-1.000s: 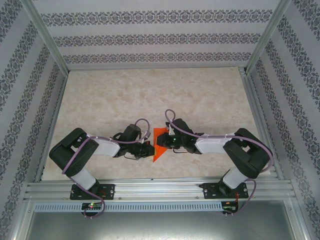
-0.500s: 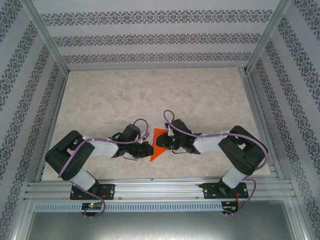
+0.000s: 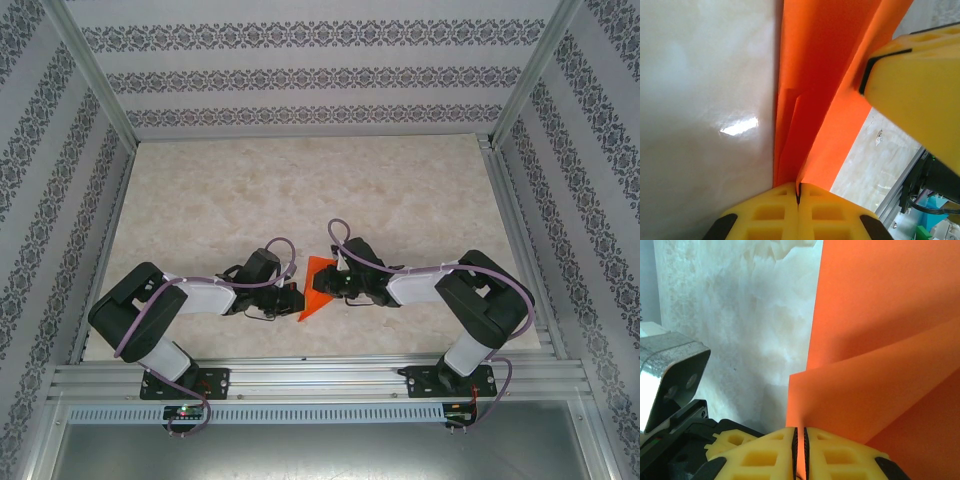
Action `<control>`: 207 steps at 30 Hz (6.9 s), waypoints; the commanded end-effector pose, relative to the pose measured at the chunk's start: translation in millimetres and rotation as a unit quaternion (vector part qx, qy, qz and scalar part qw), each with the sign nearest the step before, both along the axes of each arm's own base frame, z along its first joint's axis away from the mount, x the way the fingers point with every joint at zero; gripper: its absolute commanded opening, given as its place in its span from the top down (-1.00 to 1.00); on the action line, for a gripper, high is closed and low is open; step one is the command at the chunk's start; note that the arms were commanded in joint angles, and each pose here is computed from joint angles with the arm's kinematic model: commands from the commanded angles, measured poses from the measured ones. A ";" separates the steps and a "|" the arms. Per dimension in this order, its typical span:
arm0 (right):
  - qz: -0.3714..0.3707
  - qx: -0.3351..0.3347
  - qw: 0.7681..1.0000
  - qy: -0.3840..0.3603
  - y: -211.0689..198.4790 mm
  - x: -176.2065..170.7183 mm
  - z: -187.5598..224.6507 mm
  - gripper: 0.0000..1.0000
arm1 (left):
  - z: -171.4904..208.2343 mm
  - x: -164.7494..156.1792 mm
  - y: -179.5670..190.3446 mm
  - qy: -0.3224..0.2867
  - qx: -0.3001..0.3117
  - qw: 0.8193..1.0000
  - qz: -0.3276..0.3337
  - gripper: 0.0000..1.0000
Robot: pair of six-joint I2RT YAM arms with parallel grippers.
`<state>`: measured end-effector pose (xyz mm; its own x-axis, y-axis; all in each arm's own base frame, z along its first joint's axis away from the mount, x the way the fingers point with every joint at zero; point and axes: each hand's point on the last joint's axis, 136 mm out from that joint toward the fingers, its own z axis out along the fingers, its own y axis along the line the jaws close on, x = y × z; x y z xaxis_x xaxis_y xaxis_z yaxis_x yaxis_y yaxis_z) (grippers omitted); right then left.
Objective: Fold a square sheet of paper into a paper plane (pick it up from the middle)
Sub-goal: Fourth fold the wing at the center of the table.
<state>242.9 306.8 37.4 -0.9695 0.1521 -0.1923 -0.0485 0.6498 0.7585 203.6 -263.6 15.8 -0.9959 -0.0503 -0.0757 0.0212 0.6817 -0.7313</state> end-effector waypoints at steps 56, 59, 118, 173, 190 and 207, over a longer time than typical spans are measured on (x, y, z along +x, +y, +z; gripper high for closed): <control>0.014 0.029 0.999 -0.012 13.9 1.7 12.5 0.70 | -4.3 8.6 9.1 -0.010 0.031 0.999 0.013 0.96; 0.005 0.027 0.999 -0.024 7.9 4.5 19.8 0.69 | -9.5 6.5 10.6 0.004 0.023 0.999 0.032 0.99; -0.010 -0.084 0.994 0.069 -17.4 -20.1 -77.1 0.73 | 7.5 -29.0 -5.8 0.031 -0.055 0.996 -0.068 1.00; -0.018 -0.118 0.988 0.096 -31.0 -38.7 -108.9 0.76 | 24.6 -12.8 -21.1 0.002 -0.119 0.992 -0.035 0.92; -0.010 -0.113 0.990 0.088 -23.6 -38.8 -100.3 0.77 | 23.9 -26.5 27.1 -0.020 -0.024 0.999 0.037 0.32; -0.160 -0.184 0.968 0.067 -28.6 -37.3 -85.3 0.76 | 57.5 -11.1 78.0 -0.062 0.019 0.986 0.154 0.16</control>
<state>242.1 338.3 15.6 -0.9160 0.3380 -0.2161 0.0840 0.6884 0.7204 191.0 -178.4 69.6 -0.8971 -0.3788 -0.2276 -0.1189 0.7030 -0.7012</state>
